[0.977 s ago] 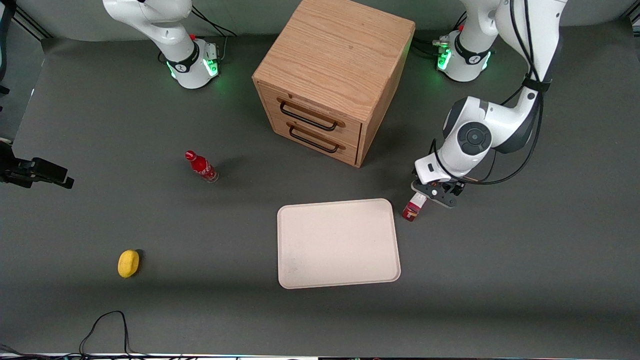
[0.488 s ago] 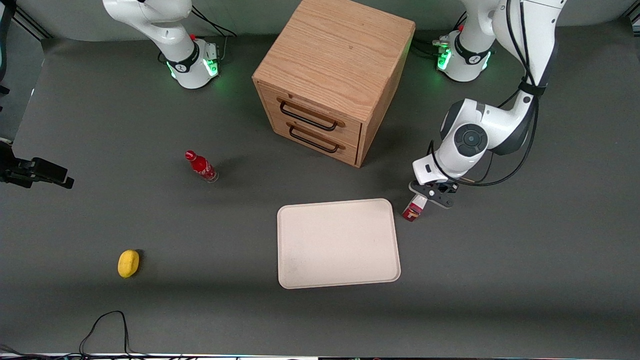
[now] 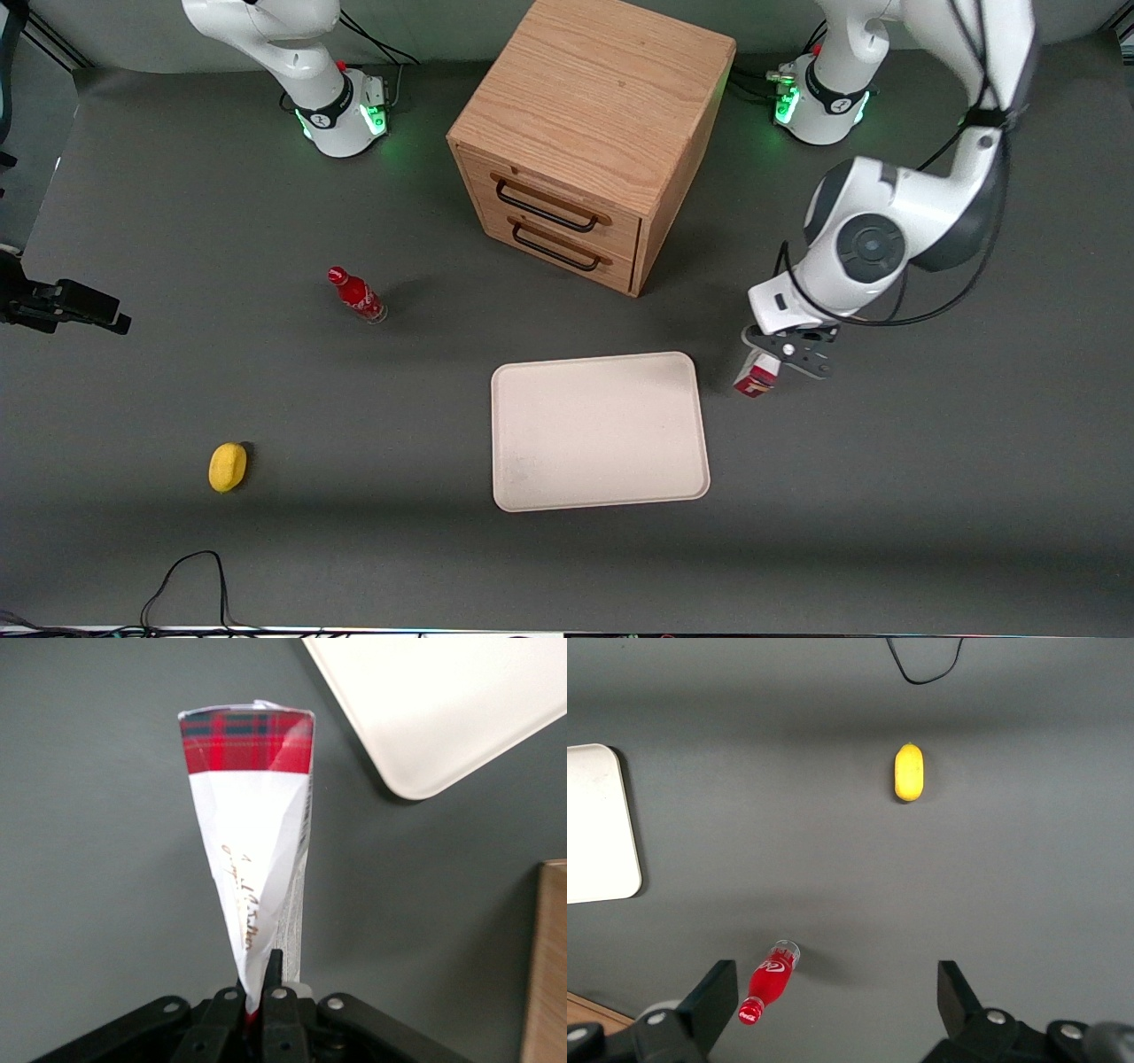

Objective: Place red cookie box on tray
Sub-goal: 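Close the left gripper on the box end and lift it upright, then carry the upright box over the cream tray and lower it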

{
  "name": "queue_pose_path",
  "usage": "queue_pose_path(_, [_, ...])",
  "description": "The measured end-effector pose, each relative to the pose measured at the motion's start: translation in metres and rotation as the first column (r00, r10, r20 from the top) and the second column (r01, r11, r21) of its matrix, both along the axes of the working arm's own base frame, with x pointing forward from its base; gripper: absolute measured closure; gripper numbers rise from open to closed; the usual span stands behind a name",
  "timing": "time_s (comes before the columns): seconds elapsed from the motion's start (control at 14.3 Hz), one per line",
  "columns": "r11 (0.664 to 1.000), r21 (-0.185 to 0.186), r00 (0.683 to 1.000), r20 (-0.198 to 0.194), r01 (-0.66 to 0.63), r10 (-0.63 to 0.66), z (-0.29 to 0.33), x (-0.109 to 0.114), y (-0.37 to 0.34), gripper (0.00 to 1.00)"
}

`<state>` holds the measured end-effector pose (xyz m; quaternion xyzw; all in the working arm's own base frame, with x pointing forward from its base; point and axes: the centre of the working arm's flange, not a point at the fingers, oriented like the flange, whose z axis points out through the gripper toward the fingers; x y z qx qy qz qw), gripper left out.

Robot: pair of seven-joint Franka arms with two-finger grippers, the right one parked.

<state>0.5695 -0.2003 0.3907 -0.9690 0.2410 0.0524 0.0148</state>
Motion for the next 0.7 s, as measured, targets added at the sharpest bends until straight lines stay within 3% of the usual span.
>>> queue_pose_path(0.21, [0.998,-0.006,0.998,0.010,-0.062,0.062,0.092,0.017,-0.002,0.97])
queue_pose_path(0.35, [0.993,-0.044,0.994,0.004,-0.107,0.107,0.123,0.031,-0.009,0.97])
queue_pose_path(0.49, [0.983,-0.071,0.986,-0.010,-0.168,0.168,0.129,0.051,-0.017,0.97])
queue_pose_path(0.7, [0.957,-0.078,0.960,-0.033,-0.279,0.278,0.096,0.084,-0.048,0.97])
